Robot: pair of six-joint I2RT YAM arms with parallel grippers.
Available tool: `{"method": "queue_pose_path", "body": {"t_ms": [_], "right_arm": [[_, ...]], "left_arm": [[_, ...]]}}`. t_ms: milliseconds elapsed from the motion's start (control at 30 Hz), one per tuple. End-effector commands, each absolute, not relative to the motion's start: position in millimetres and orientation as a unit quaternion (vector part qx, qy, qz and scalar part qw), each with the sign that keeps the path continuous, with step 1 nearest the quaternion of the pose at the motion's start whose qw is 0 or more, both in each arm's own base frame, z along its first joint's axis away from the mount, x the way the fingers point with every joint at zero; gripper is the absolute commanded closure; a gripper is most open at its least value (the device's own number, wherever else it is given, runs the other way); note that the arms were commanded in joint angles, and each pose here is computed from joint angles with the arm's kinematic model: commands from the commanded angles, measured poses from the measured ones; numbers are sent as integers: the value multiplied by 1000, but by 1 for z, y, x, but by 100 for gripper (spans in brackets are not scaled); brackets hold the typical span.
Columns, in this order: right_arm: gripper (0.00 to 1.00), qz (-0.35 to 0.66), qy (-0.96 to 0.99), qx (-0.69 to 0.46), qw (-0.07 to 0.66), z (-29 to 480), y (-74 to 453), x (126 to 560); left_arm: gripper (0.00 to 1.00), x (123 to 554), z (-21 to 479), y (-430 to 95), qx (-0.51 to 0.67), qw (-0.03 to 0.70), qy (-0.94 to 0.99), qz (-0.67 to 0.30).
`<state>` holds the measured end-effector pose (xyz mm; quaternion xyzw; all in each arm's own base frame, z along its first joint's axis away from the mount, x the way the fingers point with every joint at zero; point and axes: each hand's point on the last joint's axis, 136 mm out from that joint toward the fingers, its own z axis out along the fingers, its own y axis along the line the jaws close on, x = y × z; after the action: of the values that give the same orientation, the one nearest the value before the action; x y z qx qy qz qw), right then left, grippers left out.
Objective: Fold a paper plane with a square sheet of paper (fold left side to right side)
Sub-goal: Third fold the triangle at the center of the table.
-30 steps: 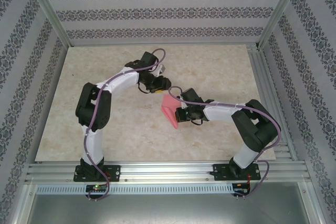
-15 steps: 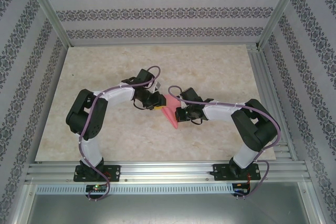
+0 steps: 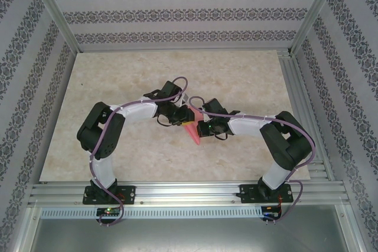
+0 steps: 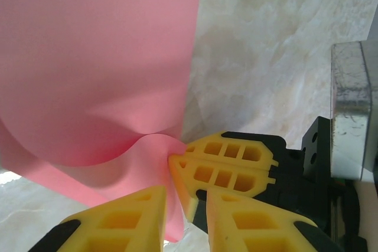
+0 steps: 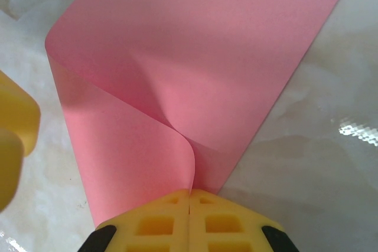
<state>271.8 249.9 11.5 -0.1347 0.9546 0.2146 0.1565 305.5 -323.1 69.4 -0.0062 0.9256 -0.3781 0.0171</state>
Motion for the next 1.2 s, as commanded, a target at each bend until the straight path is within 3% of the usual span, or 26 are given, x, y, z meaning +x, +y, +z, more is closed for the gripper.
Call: {"method": "queue_pose_path", "body": {"t_ms": [0, 1167], "right_arm": [[98, 163, 971, -144, 104, -26, 233, 249], [98, 158, 972, -146, 98, -29, 231, 247]], "left_arm": [[74, 310, 66, -333, -9, 25, 923, -384], [76, 288, 15, -314, -18, -3, 952, -306]]}}
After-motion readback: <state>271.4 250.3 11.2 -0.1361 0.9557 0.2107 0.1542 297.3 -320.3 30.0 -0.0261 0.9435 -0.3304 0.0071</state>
